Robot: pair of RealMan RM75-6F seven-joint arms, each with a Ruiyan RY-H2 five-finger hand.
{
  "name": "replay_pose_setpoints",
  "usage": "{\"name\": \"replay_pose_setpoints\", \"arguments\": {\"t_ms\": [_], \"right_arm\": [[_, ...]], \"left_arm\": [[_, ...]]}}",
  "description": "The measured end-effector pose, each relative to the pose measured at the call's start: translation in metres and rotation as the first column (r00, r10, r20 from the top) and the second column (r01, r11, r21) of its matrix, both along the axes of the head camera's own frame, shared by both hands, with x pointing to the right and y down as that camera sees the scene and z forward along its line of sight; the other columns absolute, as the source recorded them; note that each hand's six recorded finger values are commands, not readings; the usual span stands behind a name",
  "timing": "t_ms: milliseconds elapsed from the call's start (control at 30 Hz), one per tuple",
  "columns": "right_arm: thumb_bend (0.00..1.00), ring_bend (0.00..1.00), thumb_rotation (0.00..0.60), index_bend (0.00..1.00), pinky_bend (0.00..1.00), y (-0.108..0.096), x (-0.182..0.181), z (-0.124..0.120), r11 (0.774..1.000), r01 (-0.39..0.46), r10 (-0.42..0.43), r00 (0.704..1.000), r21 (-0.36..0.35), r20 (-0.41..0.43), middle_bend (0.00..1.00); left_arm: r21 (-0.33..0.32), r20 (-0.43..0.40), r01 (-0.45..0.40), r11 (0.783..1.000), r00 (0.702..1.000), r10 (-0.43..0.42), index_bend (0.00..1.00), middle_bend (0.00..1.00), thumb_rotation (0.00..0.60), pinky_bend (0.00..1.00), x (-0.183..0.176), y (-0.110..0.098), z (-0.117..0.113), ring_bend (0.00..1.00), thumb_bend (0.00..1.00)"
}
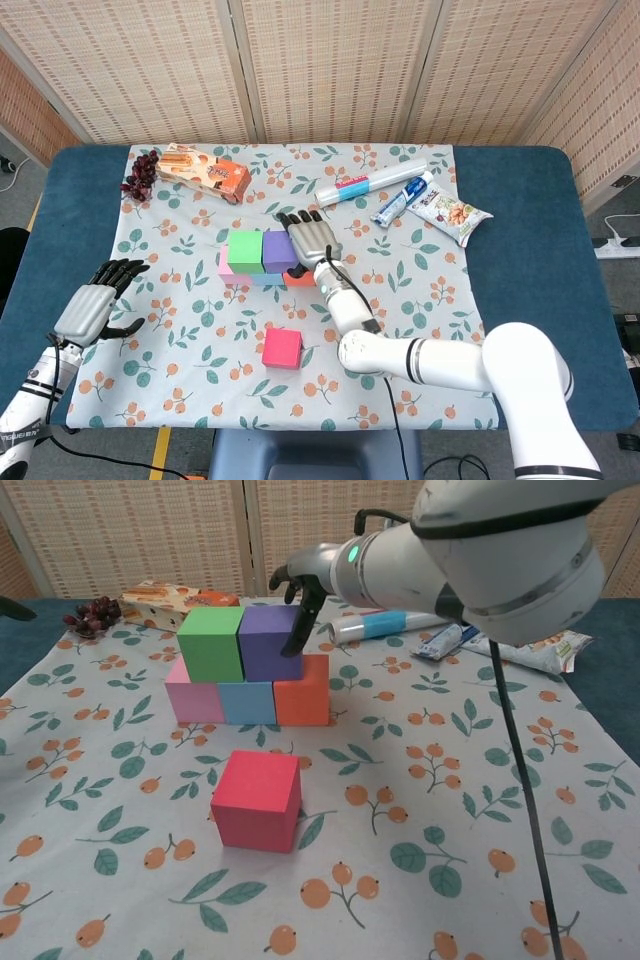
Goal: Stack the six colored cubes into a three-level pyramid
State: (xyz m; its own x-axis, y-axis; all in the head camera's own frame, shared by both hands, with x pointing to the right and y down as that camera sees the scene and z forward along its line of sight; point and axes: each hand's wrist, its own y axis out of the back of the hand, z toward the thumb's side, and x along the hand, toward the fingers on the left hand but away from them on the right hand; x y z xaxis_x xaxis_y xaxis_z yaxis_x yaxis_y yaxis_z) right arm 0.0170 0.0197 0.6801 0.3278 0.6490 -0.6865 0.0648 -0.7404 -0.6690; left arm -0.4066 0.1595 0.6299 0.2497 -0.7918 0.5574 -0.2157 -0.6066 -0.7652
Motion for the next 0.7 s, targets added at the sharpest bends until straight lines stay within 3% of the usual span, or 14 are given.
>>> {"name": "replay_pose_setpoints", "arguments": {"t_ms": [333, 700], "right_arm": [[0.15, 0.0, 0.6, 0.0, 0.0, -0.009, 0.043, -0.018, 1.0, -0.006, 0.006, 1.0, 0.012, -0.029, 0.0], [0.15, 0.0, 0.6, 0.0, 0.0, -0.024, 0.053, -0.003, 0.999, -0.038, 0.039, 0.999, 0.019, -0.03, 0.0]], "left_arm": [[-0.003, 0.001, 0.012, 1.0, 1.0, -0.012, 0.12, 0.08, 0.6, 0.04, -0.003, -0.001, 0.001, 0.0, 0.29], [-0.006, 0.007, 0.014, 1.0, 1.0, -0.014, 0.12, 0.08, 0.6, 0.04, -0.002, -0.002, 0.0, 0.0, 0.29]]}}
